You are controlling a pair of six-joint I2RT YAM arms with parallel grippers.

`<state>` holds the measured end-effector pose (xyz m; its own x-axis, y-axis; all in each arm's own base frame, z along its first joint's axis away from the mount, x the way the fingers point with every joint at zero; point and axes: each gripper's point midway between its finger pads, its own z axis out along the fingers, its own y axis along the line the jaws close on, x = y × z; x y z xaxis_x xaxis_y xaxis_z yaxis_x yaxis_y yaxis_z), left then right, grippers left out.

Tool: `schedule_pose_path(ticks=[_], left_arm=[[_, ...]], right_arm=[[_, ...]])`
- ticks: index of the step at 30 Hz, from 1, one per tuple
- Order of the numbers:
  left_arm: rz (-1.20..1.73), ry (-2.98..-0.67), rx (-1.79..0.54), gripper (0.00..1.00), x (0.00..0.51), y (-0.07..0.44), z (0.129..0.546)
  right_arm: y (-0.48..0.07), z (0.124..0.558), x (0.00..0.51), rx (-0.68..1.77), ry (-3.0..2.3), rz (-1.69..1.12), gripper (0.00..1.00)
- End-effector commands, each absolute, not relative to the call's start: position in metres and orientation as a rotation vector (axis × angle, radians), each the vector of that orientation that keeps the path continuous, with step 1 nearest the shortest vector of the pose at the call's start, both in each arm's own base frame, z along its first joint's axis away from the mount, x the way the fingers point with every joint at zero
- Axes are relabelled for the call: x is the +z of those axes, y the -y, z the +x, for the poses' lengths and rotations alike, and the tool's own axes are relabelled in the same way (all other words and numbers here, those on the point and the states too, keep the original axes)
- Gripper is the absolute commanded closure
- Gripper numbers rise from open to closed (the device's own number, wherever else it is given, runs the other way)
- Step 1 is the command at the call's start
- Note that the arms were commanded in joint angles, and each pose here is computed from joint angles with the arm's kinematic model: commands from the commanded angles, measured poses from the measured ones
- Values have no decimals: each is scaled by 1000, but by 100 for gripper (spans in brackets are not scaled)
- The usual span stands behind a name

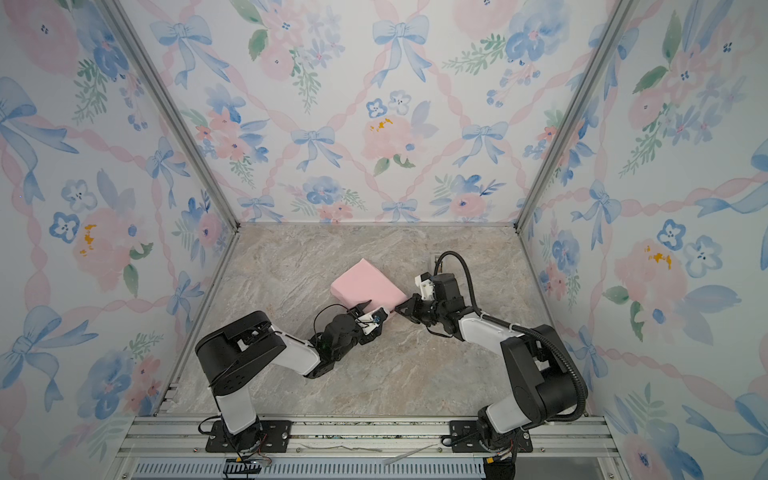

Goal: Wrap the gift box in paper

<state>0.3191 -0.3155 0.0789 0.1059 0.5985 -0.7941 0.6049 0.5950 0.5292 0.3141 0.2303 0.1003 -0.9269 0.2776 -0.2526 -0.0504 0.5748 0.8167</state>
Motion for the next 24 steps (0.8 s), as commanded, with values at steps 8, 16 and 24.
schedule_pose_path(ticks=[8,16,24], left_arm=[[1128,-1642,-31,33,45,314,305],[1128,-1645,-29,33,45,313,305],[1122,-1644,-27,33,46,312,305]], right_arm=[[-227,309,115,1312,-2398,186,100],[-222,307,97,1273,-2436,233,100],[-222,309,82,1239,-2455,262,100]])
